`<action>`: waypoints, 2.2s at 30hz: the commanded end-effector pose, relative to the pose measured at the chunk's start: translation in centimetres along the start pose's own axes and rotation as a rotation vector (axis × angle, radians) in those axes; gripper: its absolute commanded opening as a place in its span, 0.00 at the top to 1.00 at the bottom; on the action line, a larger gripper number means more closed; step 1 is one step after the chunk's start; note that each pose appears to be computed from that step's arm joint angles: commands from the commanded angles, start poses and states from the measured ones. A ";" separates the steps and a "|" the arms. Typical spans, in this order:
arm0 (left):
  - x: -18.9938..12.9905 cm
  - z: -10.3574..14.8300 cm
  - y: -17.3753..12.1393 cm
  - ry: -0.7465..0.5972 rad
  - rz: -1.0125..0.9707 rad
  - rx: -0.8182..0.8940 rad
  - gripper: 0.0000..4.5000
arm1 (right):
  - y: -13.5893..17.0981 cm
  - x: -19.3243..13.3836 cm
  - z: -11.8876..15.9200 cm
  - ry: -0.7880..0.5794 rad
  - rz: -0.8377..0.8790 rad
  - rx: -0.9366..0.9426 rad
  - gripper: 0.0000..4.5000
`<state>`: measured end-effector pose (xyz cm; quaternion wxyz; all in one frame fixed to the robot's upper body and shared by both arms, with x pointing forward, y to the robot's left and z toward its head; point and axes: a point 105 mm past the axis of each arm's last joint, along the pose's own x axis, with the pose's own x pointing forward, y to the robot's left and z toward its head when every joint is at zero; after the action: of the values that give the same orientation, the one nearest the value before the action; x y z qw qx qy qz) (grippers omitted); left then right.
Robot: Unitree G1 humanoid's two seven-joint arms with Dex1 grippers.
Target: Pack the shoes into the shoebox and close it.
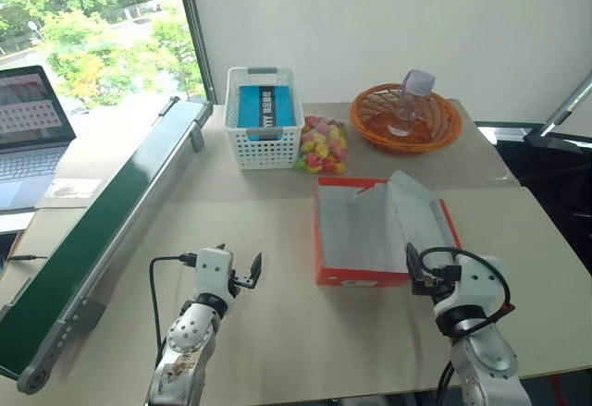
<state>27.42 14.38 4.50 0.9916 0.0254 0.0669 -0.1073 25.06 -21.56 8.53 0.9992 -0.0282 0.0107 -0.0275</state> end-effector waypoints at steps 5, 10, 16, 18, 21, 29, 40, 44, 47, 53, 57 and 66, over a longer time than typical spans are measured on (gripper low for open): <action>-0.2 1.3 -0.2 -0.059 0.002 0.055 0.00 | -1.0 -0.5 -0.3 -0.016 -0.028 -0.023 0.00; 0.1 3.6 1.2 -0.121 0.071 0.142 0.00 | -3.2 -0.5 2.0 -0.089 -0.121 -0.091 0.00; 2.1 12.2 5.1 -0.337 0.212 0.242 0.00 | -6.9 1.1 9.7 -0.277 -0.220 -0.186 0.00; 2.9 15.3 6.1 -0.408 0.227 0.261 0.00 | -7.2 2.3 12.4 -0.336 -0.208 -0.192 0.00; 4.1 19.6 7.3 -0.483 0.226 0.297 0.00 | -6.0 4.9 15.9 -0.400 -0.107 -0.203 0.00; 4.9 23.2 8.1 -0.422 0.093 0.285 0.00 | 3.3 8.6 18.2 -0.340 0.457 -0.175 0.00; 2.1 18.2 12.1 -0.088 0.129 0.328 0.00 | 8.3 8.2 15.5 -0.220 0.828 -0.138 0.00; -0.2 17.4 12.6 -0.085 0.153 0.268 0.00 | 10.1 8.7 14.9 -0.215 0.908 -0.104 0.00; -1.9 16.1 12.8 -0.080 0.173 0.246 0.00 | 11.7 8.6 14.4 -0.203 0.997 -0.085 0.00; -4.3 14.1 15.3 -0.062 0.291 0.222 0.00 | 14.8 7.3 13.9 -0.184 1.171 -0.088 0.00; -5.5 13.7 17.7 -0.038 0.378 0.217 0.00 | 16.1 6.8 13.9 -0.181 1.204 -0.074 0.00; -3.8 14.7 22.2 -0.033 0.409 0.182 0.00 | 17.8 6.0 12.9 -0.167 1.267 -0.101 0.00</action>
<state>30.01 35.71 19.59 0.9869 0.1168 0.0502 0.0989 32.73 -3.79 18.83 0.8234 -0.0477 -0.0181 0.5651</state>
